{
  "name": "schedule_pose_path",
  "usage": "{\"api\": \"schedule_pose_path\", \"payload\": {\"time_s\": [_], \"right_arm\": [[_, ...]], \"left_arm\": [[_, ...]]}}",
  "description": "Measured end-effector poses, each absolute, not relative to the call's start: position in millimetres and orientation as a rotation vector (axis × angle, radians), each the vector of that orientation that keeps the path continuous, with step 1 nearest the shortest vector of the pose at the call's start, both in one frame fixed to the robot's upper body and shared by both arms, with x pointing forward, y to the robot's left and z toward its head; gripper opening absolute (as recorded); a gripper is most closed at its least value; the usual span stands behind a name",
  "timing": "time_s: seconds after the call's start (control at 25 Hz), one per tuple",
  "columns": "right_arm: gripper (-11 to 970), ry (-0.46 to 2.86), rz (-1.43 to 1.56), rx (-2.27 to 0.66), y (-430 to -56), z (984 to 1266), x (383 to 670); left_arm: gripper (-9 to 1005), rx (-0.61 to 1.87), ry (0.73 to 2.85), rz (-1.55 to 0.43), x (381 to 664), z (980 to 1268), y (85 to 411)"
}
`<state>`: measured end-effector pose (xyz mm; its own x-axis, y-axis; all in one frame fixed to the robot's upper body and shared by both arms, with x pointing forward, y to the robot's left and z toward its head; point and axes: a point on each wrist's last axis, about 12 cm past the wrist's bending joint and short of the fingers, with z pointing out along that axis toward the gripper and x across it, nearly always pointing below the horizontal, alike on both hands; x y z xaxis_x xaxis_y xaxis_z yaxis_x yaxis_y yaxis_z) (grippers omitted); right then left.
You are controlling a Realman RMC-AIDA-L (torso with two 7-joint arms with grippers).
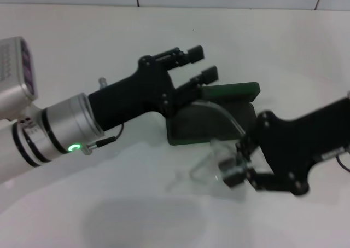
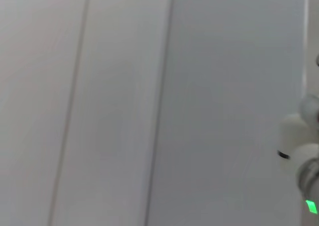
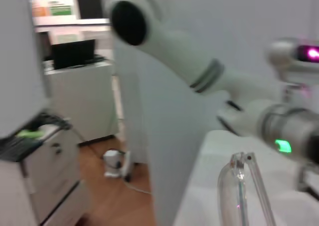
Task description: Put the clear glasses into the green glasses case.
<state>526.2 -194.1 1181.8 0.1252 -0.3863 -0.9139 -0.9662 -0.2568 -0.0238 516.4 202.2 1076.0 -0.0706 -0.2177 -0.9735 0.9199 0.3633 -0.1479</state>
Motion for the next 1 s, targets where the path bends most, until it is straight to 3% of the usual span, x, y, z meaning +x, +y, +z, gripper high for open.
{"api": "schedule_pose_path", "payload": {"time_s": [0.32,0.48,0.72,1.0], "right_arm": [[120,0.999,1.064,-1.895,-218.9,1189.4,499.4],[120,0.804,1.056,-1.918,-230.4,1190.3,490.3],[120,0.618,1.024,-1.811,-231.3,1187.5,485.9],[119,0.652,0.982,-1.755,-223.6,1185.2,494.5]], "left_arm": [[515,0.484,1.322,-0.907,515.9,1073.0,254.1],[515,0.452,1.348,-0.87,517.8,1071.4,264.2],[514,0.563,1.381,-0.948,523.2,1069.5,238.3],[514,0.74,1.35,-1.12,525.5,1075.2,194.5]]}}
